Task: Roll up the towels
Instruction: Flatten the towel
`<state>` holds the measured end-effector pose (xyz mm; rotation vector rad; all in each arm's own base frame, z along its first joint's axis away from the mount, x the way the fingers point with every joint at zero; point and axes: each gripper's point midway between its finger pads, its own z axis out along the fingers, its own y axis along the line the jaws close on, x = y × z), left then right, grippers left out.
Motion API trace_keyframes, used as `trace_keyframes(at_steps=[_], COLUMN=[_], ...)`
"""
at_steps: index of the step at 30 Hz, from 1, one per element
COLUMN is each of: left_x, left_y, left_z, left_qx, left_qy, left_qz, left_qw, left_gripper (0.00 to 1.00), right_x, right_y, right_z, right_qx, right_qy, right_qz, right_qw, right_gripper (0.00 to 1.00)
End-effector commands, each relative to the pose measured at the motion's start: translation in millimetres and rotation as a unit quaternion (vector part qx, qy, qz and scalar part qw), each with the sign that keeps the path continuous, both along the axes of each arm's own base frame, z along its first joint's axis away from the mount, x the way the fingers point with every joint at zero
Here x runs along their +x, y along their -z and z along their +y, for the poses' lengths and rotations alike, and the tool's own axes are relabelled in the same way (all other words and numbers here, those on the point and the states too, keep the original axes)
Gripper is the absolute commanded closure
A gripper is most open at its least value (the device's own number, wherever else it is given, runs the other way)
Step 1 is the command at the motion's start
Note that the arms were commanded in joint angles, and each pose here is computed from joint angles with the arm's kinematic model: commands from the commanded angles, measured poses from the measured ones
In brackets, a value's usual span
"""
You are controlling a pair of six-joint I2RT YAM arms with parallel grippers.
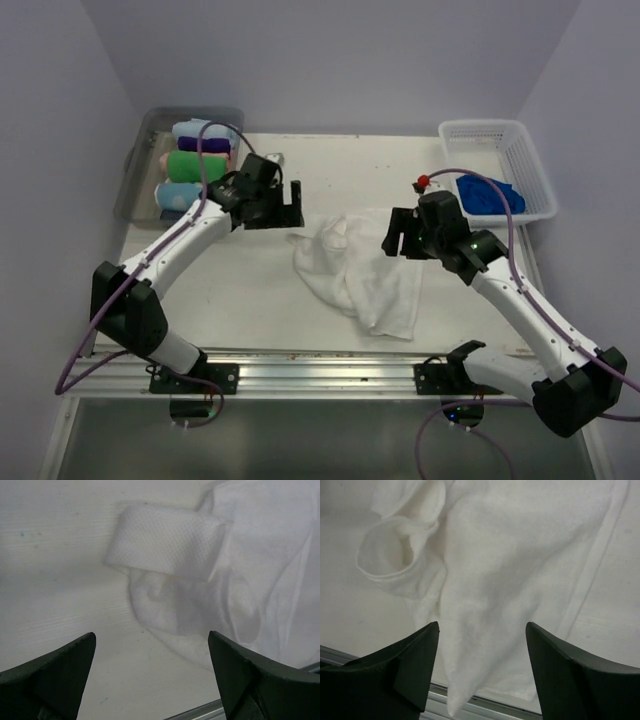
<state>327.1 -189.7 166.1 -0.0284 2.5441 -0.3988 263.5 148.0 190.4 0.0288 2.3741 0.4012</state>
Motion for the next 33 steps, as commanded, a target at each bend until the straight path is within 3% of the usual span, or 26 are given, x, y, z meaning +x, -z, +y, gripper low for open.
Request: trace_keyframes(at_steps=[1, 5, 11, 14, 15, 17, 18, 20, 21, 23, 24, 25, 27, 30, 32, 33], left_x=[-4.8, -15.8, -21.0, -21.7, -21.3, -20.5, -18.7, -14.9, -14.6, -4.7, 5.0, 9.5, 24.2, 67.4, 77.6, 78.6], left_y=[-12.4, -2.7, 40.5, 57.7, 59.0, 57.5, 53.4, 48.9, 47.1, 31.2, 20.6, 5.4, -18.5, -91.7, -120.6, -145.9], left_z=[-67.2, -99.6, -120.9, -126.4, -127.4, -129.1, -130.7, -129.9, -127.4, -122.3, -117.7, -114.7, -108.2, -86.4, -75.5, -70.2], left_qx=[-0.044, -0.043, -0.05, -0.051, -0.052, -0.055, -0.059, -0.057, -0.052, -0.053, -0.058, -0.068, -0.089, -0.159, -0.158, -0.162], left_qy=[0.079, 0.117, 0.14, 0.144, 0.144, 0.146, 0.147, 0.15, 0.15, 0.146, 0.138, 0.137, 0.124, 0.086, 0.073, 0.071], left_qz=[-0.013, -0.003, 0.034, 0.056, 0.057, 0.055, 0.051, 0.045, 0.047, 0.029, 0.015, 0.0, -0.026, -0.083, -0.118, -0.145], left_qw=[0.996, 0.992, 0.988, 0.987, 0.987, 0.986, 0.986, 0.986, 0.986, 0.987, 0.989, 0.988, 0.988, 0.98, 0.978, 0.973], left_gripper=[0.02, 0.0, 0.04, 0.25, 0.45, 0.65, 0.84, 1.0, 1.0, 1.0, 1.0, 1.0, 1.0, 1.0, 1.0, 1.0], right_x=[-32.3, -58.9, -97.5, -108.5, -114.5, -114.0, -113.3, -108.0, -98.4, -70.7, -56.1, -39.9, 3.3, 61.0, 79.0, 92.6], right_y=[37.7, 54.2, 88.7, 101.2, 107.4, 112.3, 118.2, 124.4, 116.4, 97.8, 87.9, 79.5, 42.8, -19.3, -55.6, -97.3], right_z=[-3.2, 3.9, 35.2, 46.4, 49.3, 52.7, 52.2, 41.8, 40.4, 25.2, 16.1, 4.4, -14.6, -31.1, -37.9, -36.4], right_qx=[-0.01, 0.012, 0.046, 0.065, 0.067, 0.068, 0.056, 0.021, 0.005, -0.048, -0.071, -0.096, -0.086, -0.055, -0.065, -0.058], right_qy=[-0.014, -0.034, -0.075, -0.085, -0.09, -0.093, -0.094, -0.076, -0.075, -0.037, -0.026, -0.003, 0.034, 0.069, 0.084, 0.084], right_qz=[0.074, 0.111, 0.164, 0.179, 0.191, 0.195, 0.201, 0.202, 0.185, 0.137, 0.113, 0.092, 0.047, -0.028, -0.063, -0.108], right_qw=[0.997, 0.993, 0.982, 0.978, 0.975, 0.974, 0.973, 0.976, 0.98, 0.989, 0.991, 0.991, 0.995, 0.996, 0.992, 0.989], right_gripper=[0.24, 0.18, 0.18, 0.24, 0.3, 0.37, 0.47, 0.6, 0.8, 0.97, 1.0, 1.0, 1.0, 1.0, 1.0, 1.0])
